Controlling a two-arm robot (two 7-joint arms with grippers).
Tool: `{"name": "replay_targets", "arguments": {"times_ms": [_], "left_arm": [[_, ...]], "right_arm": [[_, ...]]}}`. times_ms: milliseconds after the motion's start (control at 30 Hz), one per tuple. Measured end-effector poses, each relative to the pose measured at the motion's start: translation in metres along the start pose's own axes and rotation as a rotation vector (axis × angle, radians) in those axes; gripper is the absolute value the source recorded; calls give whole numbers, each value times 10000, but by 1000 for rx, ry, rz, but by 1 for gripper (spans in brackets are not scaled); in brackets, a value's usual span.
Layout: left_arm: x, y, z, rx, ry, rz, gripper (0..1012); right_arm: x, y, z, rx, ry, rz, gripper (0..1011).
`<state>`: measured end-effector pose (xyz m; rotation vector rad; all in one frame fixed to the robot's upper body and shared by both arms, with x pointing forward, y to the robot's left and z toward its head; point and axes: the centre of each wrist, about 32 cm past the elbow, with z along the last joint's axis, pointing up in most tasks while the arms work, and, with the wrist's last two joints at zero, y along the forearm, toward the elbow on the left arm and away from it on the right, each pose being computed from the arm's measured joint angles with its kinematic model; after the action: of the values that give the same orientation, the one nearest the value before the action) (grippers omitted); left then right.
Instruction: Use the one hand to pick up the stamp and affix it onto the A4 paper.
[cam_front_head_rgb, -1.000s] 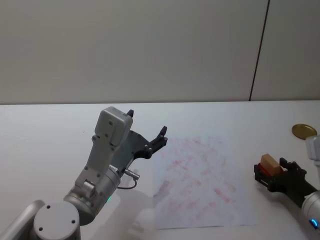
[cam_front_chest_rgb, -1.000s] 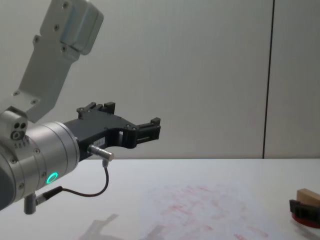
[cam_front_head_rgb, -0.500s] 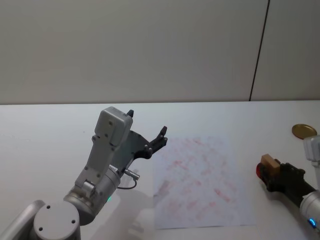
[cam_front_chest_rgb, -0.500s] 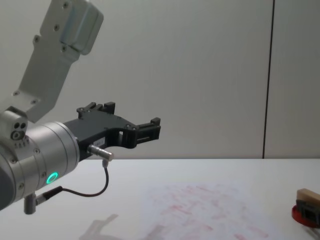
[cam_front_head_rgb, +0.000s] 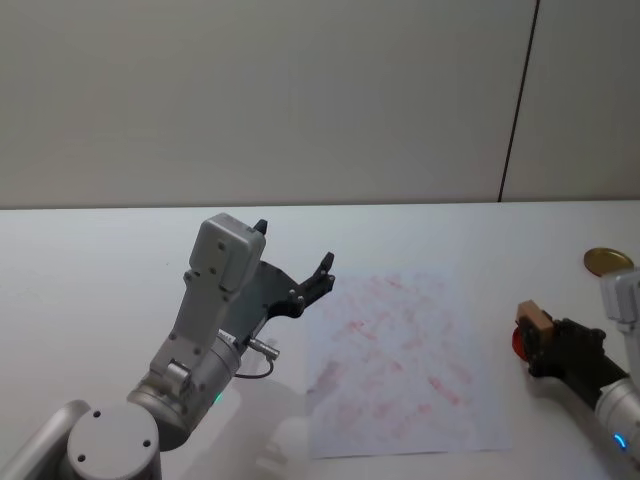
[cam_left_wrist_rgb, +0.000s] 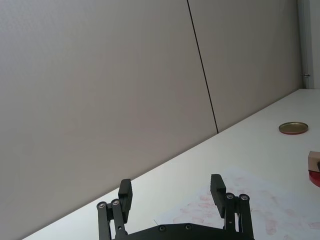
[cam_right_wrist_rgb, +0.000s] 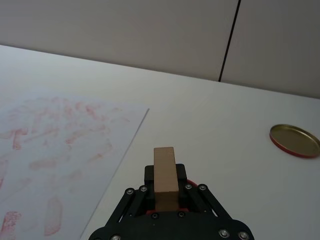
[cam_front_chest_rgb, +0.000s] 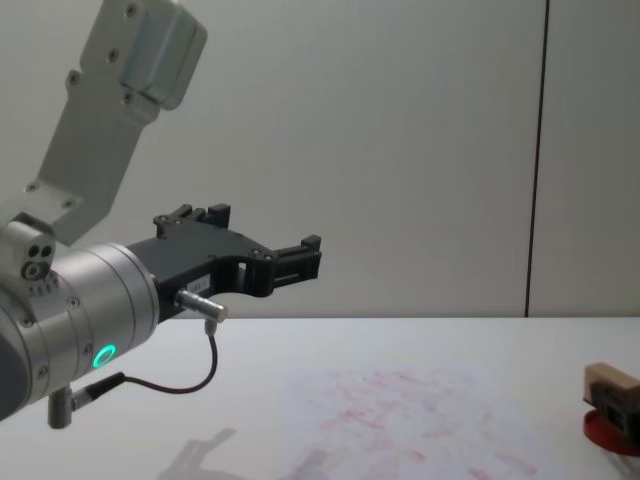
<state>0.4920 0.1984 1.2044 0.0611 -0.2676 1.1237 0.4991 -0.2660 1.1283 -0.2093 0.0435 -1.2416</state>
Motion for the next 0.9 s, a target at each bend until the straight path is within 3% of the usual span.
{"name": "replay_targets", "arguments": {"times_ms": [233,433,900], "left_arm": [[0,0,0,0,0,0,993],[0,0,0,0,0,0,993],[0,0,0,0,0,0,993]], "right_arm": [[-82,16,55,39,-17,38,220],[-215,48,112,64,-12,94,221],[-508,135,142,44,38,198,221]]}}
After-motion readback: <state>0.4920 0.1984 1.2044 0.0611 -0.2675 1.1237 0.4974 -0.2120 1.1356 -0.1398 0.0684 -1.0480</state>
